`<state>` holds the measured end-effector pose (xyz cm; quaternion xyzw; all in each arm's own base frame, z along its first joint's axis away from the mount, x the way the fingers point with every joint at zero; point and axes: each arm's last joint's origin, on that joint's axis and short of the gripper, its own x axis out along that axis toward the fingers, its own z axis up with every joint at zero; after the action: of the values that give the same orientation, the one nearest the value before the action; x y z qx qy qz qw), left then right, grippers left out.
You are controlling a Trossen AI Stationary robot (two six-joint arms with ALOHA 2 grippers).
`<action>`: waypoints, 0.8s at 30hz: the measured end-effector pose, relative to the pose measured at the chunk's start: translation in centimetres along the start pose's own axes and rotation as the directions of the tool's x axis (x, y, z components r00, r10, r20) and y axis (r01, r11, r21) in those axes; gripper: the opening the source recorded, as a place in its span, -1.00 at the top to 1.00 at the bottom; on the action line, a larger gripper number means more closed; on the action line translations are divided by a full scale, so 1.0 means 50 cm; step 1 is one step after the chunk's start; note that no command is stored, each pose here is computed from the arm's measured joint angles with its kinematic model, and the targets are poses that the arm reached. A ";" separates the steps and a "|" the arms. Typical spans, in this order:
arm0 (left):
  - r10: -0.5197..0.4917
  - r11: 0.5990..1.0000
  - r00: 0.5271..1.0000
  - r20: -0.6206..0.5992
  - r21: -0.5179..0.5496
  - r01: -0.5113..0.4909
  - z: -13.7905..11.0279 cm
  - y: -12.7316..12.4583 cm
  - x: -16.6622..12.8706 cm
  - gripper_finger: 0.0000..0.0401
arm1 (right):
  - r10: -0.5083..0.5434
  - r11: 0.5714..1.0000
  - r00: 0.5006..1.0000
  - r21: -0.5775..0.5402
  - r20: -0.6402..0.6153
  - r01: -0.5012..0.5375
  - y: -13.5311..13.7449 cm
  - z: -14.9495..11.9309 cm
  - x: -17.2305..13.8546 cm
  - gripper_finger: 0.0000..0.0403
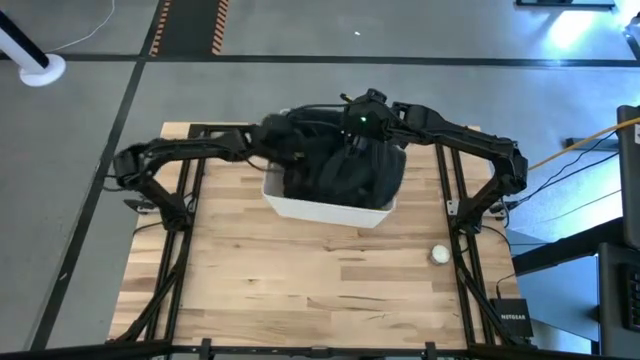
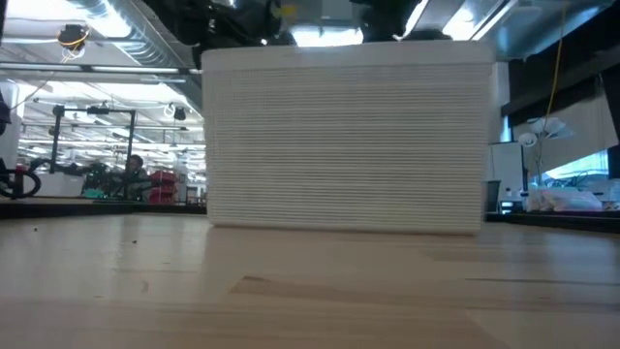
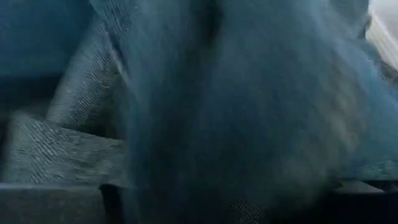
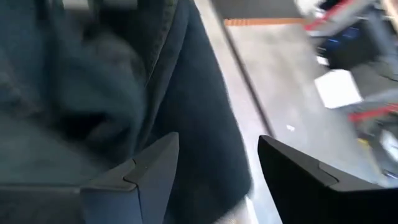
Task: Sort clothes
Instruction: Put the blue jeans into the white bin
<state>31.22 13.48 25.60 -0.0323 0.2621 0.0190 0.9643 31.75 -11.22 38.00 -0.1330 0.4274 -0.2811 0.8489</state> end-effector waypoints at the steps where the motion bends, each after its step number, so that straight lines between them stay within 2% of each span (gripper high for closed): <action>1: -0.025 1.000 0.999 -0.043 -0.011 0.025 -0.011 -0.007 0.015 -0.01 | 0.032 0.999 0.999 0.002 0.012 -0.032 0.002 0.001 0.000 -0.19; 4: -0.046 0.999 0.985 -0.169 -0.023 0.042 -0.049 -0.018 0.056 -0.01 | 0.159 0.987 0.984 0.016 0.080 -0.161 0.004 0.010 0.004 -0.19; 7: -0.047 0.999 0.974 -0.222 -0.024 0.042 -0.069 -0.020 0.080 -0.01 | 0.317 0.946 0.938 0.019 0.138 -0.322 0.020 0.020 0.024 -0.19; 11: -0.042 0.999 0.975 -0.220 -0.042 0.034 -0.068 -0.022 0.083 -0.01 | 0.376 0.925 0.923 0.021 0.083 -0.379 0.056 -0.002 0.079 -0.19; 15: -0.025 0.999 0.987 -0.160 -0.024 0.021 -0.038 -0.040 0.038 -0.01 | 0.393 0.919 0.919 0.035 -0.009 -0.393 0.089 -0.052 0.132 -0.19; 19: 0.007 1.000 0.999 -0.042 0.024 -0.006 0.013 -0.059 -0.046 -0.01 | 0.394 0.917 0.919 0.083 -0.022 -0.391 0.106 -0.085 0.164 -0.19; 24: 0.128 0.988 0.982 0.139 0.069 -0.139 0.068 -0.078 -0.149 -0.01 | 0.387 0.918 0.922 0.090 0.015 -0.386 0.124 -0.106 0.190 -0.19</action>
<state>26.70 9.70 32.49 0.0245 0.1988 0.0755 0.9768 34.26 -11.75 25.75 -0.0068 0.4331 -0.1275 0.8923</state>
